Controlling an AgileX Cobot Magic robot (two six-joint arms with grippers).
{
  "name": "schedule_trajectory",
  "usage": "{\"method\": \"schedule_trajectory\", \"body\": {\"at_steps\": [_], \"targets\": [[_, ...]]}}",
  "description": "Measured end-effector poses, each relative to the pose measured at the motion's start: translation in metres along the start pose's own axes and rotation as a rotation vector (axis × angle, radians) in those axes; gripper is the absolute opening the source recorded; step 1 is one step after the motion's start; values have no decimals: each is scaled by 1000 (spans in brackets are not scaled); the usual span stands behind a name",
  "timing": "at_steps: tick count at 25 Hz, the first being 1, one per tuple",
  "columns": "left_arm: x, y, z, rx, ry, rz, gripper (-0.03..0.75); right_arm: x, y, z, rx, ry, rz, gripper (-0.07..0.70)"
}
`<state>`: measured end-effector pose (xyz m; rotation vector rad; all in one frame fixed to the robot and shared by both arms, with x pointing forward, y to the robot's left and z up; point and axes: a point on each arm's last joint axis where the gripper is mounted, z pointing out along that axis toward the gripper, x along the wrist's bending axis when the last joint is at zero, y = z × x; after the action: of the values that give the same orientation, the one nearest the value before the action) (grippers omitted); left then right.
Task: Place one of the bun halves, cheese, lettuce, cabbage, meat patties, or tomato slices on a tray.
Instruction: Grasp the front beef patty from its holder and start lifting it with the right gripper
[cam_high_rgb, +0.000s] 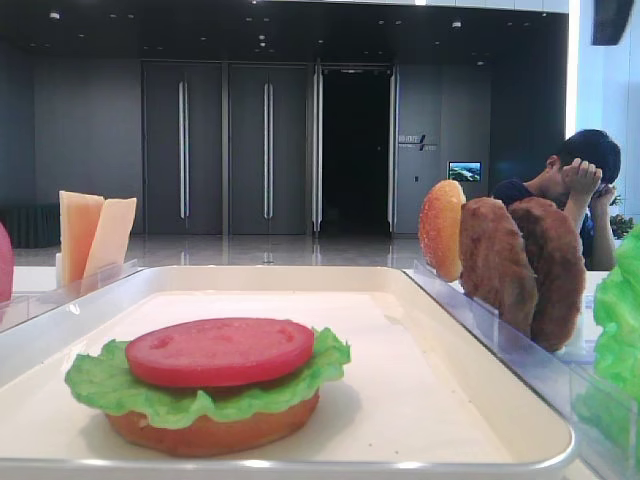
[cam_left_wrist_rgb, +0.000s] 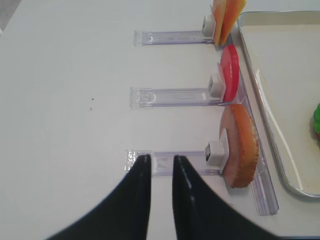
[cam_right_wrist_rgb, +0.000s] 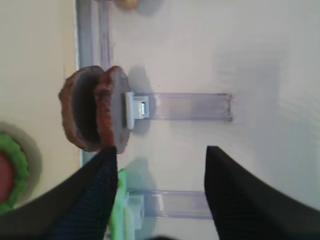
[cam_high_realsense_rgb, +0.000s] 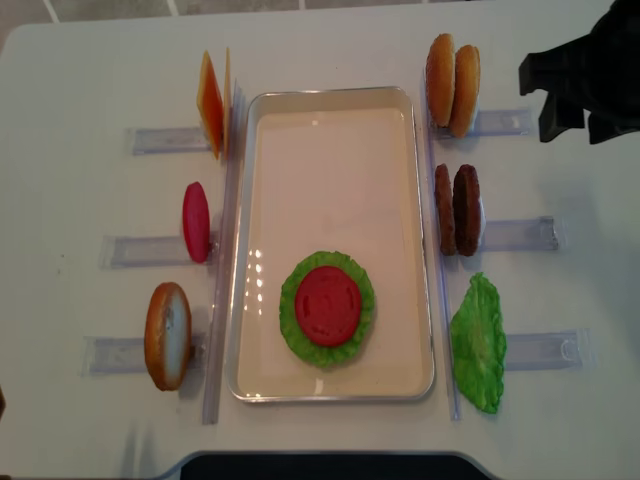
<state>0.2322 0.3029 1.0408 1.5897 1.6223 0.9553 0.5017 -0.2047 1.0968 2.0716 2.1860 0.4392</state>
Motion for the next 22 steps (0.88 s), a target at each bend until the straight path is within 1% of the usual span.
{"method": "schedule_trajectory", "body": {"at_steps": [1,6,8,12,16,22], "targets": [[0,0,0,0,0,0,106,7,2,1,1,7,-4,403],[0,0,0,0,0,0,45,51,14,11,13,42,-75,403],[0,0,0,0,0,0,24,62,16,15,19,48,-89,403],[0,0,0,0,0,0,3,75,17,30,56,42,-112,403],[0,0,0,0,0,0,1,82,16,43,89,33,-122,403],[0,0,0,0,0,0,0,86,17,51,98,35,-110,403]]}}
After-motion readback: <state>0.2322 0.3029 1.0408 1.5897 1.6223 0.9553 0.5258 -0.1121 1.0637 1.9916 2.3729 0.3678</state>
